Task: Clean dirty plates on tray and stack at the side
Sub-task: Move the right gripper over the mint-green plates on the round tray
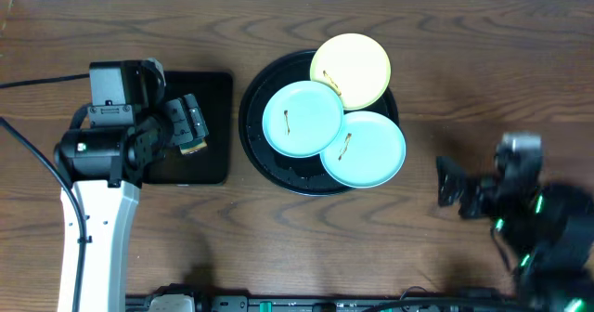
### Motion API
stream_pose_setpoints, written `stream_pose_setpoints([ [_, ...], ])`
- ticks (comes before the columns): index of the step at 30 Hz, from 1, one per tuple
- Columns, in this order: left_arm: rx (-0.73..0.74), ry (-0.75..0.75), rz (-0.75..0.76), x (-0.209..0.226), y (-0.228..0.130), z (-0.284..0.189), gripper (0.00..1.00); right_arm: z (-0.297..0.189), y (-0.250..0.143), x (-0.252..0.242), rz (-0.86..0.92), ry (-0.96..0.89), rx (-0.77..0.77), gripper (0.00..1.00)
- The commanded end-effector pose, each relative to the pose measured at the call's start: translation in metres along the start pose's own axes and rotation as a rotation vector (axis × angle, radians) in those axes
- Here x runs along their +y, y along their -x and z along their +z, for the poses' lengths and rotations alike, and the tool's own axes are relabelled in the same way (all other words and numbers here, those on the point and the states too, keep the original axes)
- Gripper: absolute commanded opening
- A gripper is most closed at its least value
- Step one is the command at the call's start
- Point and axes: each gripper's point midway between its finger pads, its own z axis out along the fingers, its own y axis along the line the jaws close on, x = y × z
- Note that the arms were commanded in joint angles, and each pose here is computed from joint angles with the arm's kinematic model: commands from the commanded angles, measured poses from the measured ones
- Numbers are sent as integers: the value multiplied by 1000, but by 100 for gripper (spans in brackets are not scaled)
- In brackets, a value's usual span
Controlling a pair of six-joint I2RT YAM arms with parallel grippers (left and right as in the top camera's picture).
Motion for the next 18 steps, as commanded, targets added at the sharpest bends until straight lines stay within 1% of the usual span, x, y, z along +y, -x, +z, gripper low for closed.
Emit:
stream_pose_setpoints([
  [1, -5, 18, -17, 3, 3, -2, 85, 10, 29, 16, 47, 59, 181, 99],
  [2, -4, 18, -17, 3, 2, -2, 85, 14, 36, 23, 63, 91, 238, 99],
  [4, -1, 19, -17, 4, 2, -2, 85, 30, 64, 44, 87, 207, 289, 99],
  [6, -1, 19, -17, 4, 2, -2, 85, 48, 77, 57, 116, 303, 335, 99],
  [8, 3, 20, -17, 4, 1, -2, 86, 67, 79, 67, 187, 376, 387, 99],
  [9, 7, 21, -18, 4, 0, -2, 85, 77, 78, 67, 217, 375, 410, 88],
  [11, 14, 23, -18, 5, -2, -2, 85, 105, 66, 60, 236, 282, 464, 73],
  [13, 16, 24, -18, 5, -2, -2, 85, 130, 49, 52, 238, 136, 512, 68],
  [14, 17, 24, -18, 5, -3, -2, 85, 142, 41, 52, 227, 80, 532, 63],
  [15, 17, 24, -18, 5, -3, -2, 85, 153, 33, 57, 204, 42, 549, 56],
  [16, 17, 24, -18, 5, -3, -2, 85, 164, 25, 63, 171, 14, 561, 54],
  [17, 17, 24, -18, 5, -3, -2, 85, 175, 18, 69, 134, -7, 569, 46],
  [18, 18, 24, -18, 5, -3, -2, 85, 188, 11, 76, 93, -26, 575, 41],
])
